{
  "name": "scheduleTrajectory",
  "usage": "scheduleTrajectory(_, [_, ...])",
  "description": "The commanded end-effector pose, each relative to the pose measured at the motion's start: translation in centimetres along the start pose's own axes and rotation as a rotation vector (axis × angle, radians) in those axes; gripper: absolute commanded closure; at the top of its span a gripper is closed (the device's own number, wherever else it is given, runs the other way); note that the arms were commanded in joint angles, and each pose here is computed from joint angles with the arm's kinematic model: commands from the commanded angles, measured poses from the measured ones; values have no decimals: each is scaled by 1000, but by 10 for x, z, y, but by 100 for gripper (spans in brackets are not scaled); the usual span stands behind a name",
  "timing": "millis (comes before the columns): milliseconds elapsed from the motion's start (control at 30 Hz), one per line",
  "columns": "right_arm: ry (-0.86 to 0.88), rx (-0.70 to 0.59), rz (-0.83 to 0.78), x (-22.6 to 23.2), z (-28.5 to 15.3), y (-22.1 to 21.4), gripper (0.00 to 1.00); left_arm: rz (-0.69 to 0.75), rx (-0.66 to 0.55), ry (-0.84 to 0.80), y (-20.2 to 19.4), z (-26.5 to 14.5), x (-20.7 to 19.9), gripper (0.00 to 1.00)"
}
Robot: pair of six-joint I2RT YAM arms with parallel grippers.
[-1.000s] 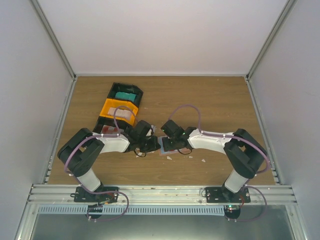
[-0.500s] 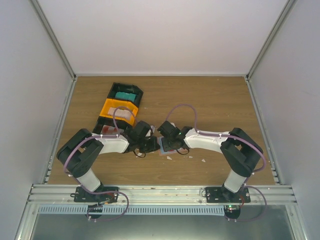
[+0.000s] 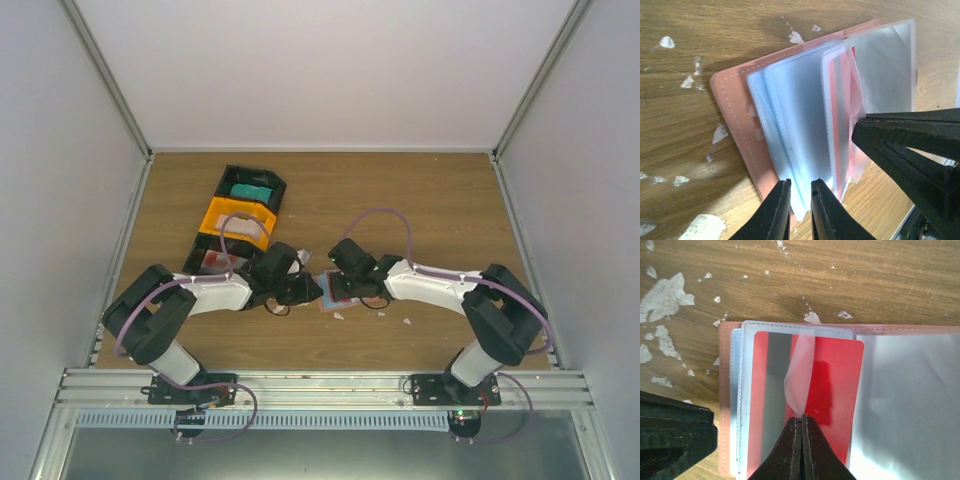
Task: Put the credit cards into the card holder
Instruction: Insert the credit card into the card holder.
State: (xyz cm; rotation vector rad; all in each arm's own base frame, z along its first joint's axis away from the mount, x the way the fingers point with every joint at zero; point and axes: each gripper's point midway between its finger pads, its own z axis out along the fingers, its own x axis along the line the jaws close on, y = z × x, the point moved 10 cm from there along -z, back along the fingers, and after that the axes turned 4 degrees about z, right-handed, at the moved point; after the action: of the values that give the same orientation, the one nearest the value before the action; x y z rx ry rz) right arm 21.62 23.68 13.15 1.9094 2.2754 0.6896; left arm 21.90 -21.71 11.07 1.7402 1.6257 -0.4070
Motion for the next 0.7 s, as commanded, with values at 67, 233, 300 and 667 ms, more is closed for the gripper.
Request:
scheduleTrajectory(67, [146, -21, 70, -5, -10, 6, 100, 79, -20, -129, 3, -1, -16, 76])
scheduleTrajectory(233, [156, -23, 91, -13, -11, 8, 99, 91, -12, -182, 5, 2, -20, 68])
scheduleTrajectory(300, [155, -24, 94, -16, -10, 8, 100, 91, 0, -198, 5, 5, -20, 67])
scheduleTrajectory(667, [154, -10, 103, -25, -6, 2, 99, 80, 43, -223, 10, 23, -22, 67])
